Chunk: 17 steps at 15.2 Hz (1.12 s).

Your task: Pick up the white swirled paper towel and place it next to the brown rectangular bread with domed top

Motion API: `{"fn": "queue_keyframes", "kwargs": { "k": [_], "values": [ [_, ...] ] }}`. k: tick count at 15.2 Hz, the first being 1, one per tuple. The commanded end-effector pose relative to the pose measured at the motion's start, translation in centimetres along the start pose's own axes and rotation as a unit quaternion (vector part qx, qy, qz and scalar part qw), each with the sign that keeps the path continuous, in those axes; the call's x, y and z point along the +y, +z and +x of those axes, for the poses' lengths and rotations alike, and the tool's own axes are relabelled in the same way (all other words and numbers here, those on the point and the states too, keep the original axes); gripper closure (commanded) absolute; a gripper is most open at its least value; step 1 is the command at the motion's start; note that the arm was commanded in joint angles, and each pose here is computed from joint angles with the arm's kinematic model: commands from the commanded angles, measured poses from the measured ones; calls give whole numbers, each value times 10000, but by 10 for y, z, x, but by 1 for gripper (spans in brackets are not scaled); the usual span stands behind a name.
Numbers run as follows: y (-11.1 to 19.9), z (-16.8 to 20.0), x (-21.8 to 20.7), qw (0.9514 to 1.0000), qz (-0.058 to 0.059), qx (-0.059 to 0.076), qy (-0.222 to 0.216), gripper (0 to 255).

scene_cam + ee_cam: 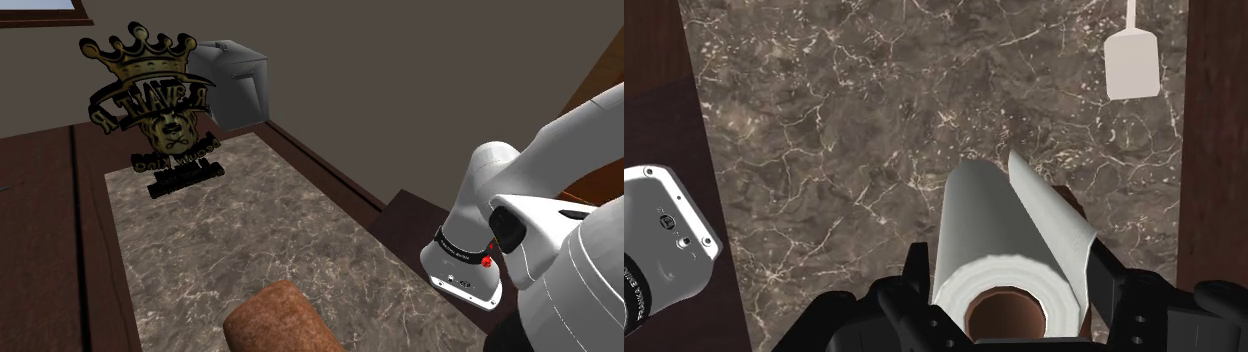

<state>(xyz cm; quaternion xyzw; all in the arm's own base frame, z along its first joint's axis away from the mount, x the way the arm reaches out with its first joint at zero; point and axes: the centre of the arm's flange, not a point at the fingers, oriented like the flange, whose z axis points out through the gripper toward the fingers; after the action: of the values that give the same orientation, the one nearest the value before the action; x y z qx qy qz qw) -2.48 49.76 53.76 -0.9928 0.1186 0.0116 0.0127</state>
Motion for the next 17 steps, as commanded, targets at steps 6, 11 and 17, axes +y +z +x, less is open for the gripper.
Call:
{"fn": "queue_keyframes", "kwargs": {
  "k": [6,11,17],
  "values": [
    [37,1,1,10000,2,0,0,255],
    [63,2,1,10000,2,0,0,255],
    [95,3,2,10000,2,0,0,255]
  ]
}}
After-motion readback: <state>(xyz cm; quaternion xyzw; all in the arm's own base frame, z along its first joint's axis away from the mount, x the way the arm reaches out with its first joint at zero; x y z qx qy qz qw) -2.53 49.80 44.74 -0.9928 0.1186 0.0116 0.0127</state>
